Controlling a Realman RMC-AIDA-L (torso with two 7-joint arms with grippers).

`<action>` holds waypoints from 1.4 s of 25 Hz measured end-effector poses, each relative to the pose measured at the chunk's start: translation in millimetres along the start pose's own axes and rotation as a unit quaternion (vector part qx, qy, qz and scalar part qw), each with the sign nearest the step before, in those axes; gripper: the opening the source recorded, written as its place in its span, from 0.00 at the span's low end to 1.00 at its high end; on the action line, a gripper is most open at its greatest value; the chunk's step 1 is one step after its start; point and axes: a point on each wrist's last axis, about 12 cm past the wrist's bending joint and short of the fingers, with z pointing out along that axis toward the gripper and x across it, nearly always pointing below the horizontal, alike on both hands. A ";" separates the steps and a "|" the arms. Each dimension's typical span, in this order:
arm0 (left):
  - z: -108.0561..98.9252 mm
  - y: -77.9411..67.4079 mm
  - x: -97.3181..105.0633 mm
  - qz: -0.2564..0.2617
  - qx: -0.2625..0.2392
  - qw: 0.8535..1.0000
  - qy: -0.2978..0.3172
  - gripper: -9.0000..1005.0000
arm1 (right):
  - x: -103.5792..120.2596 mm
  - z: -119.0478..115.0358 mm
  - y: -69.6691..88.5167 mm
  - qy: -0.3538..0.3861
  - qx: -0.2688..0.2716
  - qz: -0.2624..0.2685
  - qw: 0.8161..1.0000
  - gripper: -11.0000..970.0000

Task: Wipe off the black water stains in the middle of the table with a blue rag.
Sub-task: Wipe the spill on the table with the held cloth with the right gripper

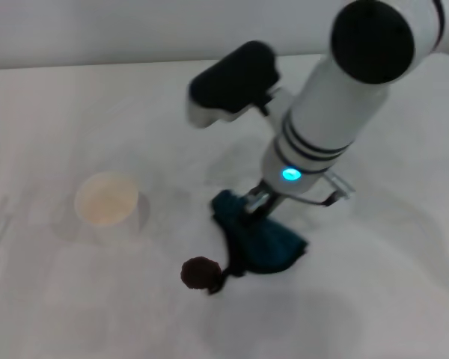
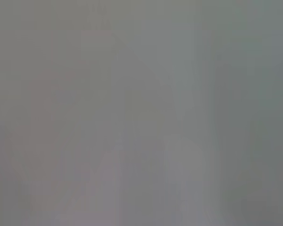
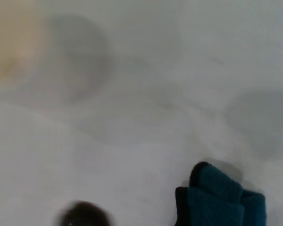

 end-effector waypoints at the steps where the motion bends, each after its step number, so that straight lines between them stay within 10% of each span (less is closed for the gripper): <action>1: 0.6 -0.1 -0.2 0.000 0.001 1.000 -0.001 0.89 | -2.0 -0.6 5.9 -0.004 -0.010 -0.007 1.000 0.10; 13: 7.5 -2.0 -0.6 0.001 0.010 1.000 0.000 0.89 | -12.6 1.2 59.7 -0.001 -0.072 -0.082 0.994 0.10; 35: 11.3 -3.3 0.6 0.000 0.011 1.000 0.006 0.89 | -14.4 17.6 45.6 0.027 -0.029 -0.071 0.997 0.10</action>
